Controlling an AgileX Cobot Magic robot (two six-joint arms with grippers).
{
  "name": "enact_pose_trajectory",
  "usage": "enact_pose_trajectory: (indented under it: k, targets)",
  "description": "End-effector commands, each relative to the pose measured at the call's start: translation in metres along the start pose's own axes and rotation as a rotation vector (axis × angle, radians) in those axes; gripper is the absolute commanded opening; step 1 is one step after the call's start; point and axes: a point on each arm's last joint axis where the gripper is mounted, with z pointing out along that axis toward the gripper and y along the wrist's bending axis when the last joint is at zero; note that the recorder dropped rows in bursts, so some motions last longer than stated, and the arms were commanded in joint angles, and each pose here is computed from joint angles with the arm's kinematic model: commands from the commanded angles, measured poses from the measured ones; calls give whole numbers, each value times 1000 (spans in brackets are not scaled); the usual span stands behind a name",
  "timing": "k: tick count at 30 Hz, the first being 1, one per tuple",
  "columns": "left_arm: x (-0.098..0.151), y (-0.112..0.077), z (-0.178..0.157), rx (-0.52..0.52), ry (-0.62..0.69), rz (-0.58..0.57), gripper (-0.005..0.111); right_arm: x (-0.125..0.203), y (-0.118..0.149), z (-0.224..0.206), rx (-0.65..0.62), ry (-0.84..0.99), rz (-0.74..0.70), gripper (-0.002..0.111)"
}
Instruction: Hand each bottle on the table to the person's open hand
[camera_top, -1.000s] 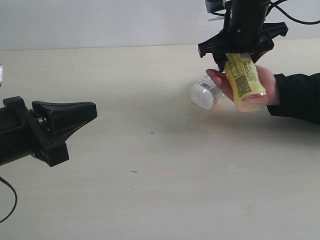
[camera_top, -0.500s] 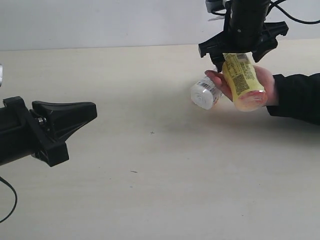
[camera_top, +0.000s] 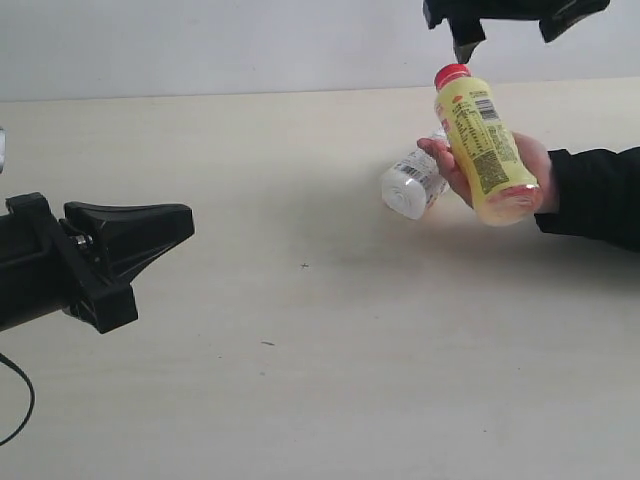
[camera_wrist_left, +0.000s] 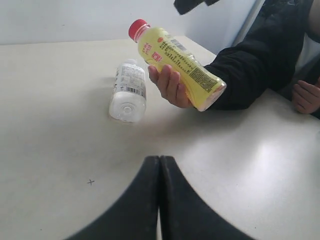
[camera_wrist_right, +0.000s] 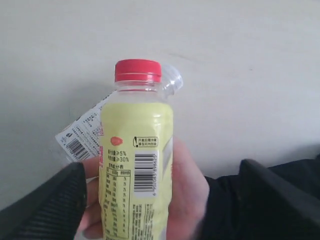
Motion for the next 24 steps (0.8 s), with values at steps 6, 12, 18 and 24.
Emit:
enact_pose_trajectory:
  k: [6, 12, 18, 24]
  targets:
    - [0, 0, -1, -3, -5, 1, 0, 22, -12, -60, -97, -28, -57, 38]
    - [0, 0, -1, -3, -5, 1, 0, 51, -12, -71, -184, -97, -90, 0]
    - [0, 0, -1, -3, -5, 1, 0, 81, -18, -99, -278, -360, -25, 0]
    - [0, 0, -1, -3, -5, 1, 0, 127, -18, -101, -389, -563, 46, 0]
